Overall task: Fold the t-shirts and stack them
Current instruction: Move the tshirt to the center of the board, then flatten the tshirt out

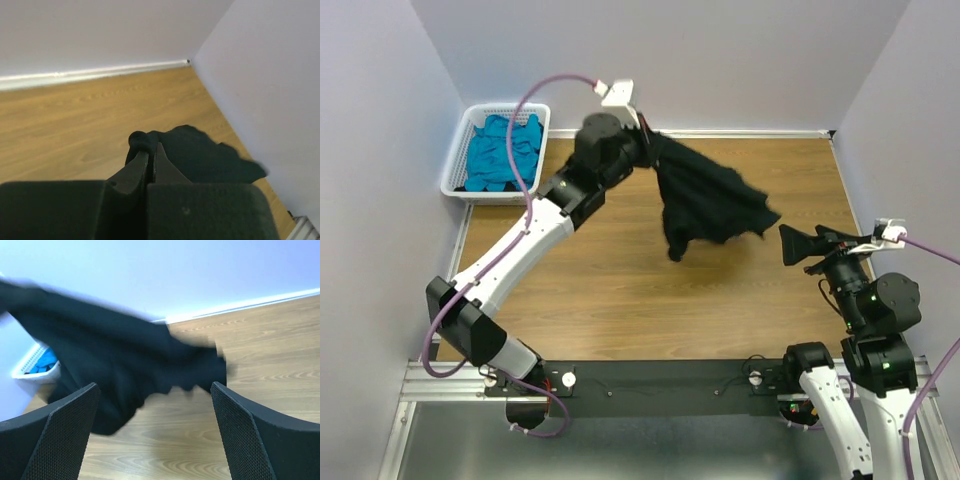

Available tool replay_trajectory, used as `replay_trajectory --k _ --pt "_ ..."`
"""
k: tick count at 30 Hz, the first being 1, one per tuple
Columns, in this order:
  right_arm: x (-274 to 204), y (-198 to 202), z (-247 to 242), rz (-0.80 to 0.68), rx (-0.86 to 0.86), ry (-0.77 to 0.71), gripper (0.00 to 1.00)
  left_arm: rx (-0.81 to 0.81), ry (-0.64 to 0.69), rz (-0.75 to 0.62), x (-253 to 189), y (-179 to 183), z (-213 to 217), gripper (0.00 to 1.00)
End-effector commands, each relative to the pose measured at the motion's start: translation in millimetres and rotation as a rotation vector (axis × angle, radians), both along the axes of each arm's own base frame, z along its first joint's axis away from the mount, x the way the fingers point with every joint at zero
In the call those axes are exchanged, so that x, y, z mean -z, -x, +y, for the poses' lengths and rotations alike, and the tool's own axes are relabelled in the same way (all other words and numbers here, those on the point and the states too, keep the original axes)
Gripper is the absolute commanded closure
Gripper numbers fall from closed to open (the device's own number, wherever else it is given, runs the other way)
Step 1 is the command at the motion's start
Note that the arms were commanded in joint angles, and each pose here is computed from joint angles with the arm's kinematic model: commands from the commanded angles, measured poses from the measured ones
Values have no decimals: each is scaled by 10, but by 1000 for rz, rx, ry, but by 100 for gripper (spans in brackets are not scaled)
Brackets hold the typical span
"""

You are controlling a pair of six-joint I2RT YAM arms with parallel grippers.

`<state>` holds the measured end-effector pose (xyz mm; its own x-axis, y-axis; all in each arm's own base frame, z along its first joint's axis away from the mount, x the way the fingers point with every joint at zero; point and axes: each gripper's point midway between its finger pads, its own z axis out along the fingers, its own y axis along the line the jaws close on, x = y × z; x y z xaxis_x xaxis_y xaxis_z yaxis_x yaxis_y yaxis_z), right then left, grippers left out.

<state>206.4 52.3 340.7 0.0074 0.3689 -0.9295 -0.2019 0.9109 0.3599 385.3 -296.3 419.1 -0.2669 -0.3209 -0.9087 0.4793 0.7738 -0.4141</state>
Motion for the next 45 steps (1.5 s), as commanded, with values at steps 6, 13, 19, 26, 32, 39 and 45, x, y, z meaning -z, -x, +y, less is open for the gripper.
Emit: replay_trajectory --k 6,13,19,26,32,39,45 --pt "570 -199 330 195 -174 20 0 -38 -108 340 2060 174 112 46" --pt "1048 -321 675 441 -371 -5 0 -129 -87 341 2013 425 467 15" --pt "1726 -615 666 749 -327 -20 0 -276 -146 363 2089 637 1002 12" --pt "2270 -933 579 924 -210 25 21 -291 -87 425 2417 749 1414 15" --pt "2593 -1249 564 974 -139 65 25 -214 -36 518 2865 750 1405 16" --pt "2868 -1563 492 1008 -69 122 27 -189 -36 566 3119 694 1398 16" --pt "3189 -1577 641 1083 -122 155 23 -199 -54 543 3098 666 1432 16"
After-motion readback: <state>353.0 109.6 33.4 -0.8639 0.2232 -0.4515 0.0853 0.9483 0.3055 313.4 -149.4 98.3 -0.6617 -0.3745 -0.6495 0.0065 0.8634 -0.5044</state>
